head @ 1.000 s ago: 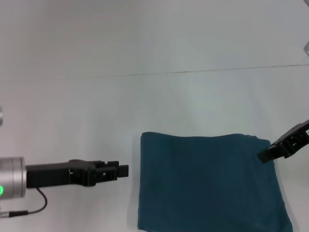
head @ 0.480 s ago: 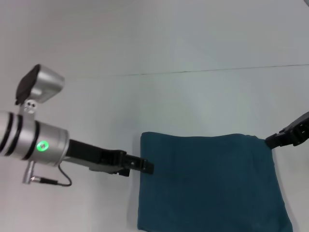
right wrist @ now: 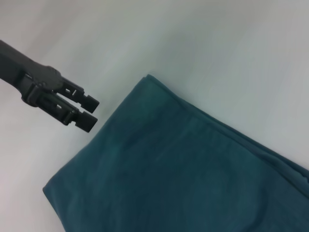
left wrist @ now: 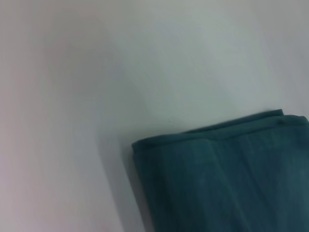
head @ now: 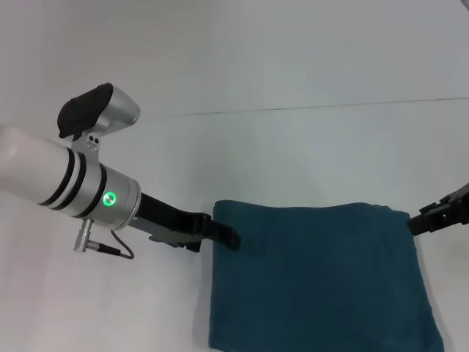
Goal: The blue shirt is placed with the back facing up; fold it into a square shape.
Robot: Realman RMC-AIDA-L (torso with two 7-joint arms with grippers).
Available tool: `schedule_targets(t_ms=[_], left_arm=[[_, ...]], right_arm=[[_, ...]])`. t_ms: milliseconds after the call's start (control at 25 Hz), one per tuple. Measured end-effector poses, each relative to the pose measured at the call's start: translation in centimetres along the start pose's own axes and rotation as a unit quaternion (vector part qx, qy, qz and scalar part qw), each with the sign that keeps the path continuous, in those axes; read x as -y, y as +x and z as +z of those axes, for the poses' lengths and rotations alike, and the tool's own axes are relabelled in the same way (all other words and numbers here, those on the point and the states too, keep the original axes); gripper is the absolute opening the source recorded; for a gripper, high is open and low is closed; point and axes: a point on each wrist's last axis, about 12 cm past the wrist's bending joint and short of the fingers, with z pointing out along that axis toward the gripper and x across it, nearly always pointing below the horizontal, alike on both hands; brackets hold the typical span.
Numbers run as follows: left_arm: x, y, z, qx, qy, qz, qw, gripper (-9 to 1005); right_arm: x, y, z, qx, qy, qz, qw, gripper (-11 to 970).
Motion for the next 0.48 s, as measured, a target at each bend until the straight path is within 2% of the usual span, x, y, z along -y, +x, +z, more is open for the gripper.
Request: schedule_targets(t_ms=[160, 480], left_arm=[[0.2, -0.1, 0.2, -0.002, -0.001, 0.001, 1.0, 863], [1.3, 0.2, 1.8, -0.025, 0.004, 0.01, 1.0, 862]], right_arm=[[-0.1, -0.1, -0.1, -0.001, 0.003, -0.003, 1.0, 493], [-0.5, -0.9, 0.0, -0.004, 0.002, -0.018, 1.0, 532]])
